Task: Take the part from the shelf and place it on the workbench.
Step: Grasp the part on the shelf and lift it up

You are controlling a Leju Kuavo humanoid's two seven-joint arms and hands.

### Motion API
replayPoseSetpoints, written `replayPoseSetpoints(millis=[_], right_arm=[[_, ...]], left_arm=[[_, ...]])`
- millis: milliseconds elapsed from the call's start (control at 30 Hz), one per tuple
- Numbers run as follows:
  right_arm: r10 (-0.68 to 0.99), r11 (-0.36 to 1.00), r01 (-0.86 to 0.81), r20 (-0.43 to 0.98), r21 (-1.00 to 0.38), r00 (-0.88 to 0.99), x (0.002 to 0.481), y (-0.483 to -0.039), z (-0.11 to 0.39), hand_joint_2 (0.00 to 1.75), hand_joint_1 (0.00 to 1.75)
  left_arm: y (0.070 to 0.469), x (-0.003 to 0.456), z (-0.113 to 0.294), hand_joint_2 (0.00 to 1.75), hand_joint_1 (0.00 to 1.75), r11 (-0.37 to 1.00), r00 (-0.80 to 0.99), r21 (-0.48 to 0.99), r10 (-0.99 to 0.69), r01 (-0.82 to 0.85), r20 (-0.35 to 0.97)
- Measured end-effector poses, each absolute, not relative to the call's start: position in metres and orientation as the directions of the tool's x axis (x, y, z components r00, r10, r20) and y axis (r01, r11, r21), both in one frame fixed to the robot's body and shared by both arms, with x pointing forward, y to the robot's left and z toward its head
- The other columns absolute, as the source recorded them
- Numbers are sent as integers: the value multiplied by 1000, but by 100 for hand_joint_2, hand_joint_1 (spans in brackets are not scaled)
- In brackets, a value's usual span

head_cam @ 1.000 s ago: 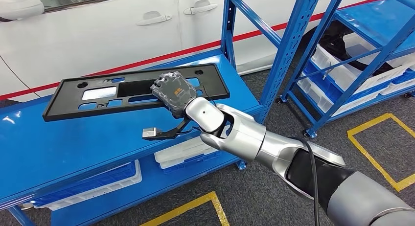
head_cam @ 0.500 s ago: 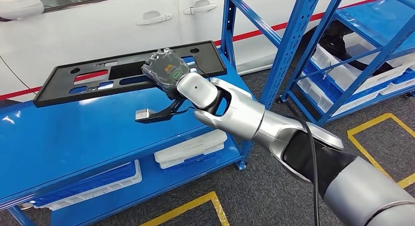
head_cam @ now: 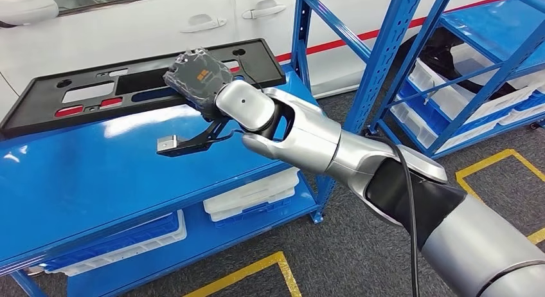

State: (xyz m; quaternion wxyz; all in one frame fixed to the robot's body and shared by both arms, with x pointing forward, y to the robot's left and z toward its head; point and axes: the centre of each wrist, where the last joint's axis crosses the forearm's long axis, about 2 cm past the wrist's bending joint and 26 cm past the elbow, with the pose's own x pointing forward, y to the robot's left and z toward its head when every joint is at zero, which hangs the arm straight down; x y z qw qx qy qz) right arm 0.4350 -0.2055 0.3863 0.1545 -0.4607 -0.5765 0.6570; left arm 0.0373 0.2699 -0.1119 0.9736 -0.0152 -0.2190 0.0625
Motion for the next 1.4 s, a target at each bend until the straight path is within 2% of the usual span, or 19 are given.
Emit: replayPoseSetpoints(millis=[1400], right_arm=[[748,-291,253,-385,-922,-540,442,-215,360,175,175]], left_arm=[[270,39,-112,175,0,993,904,-36,118,-113,412]])
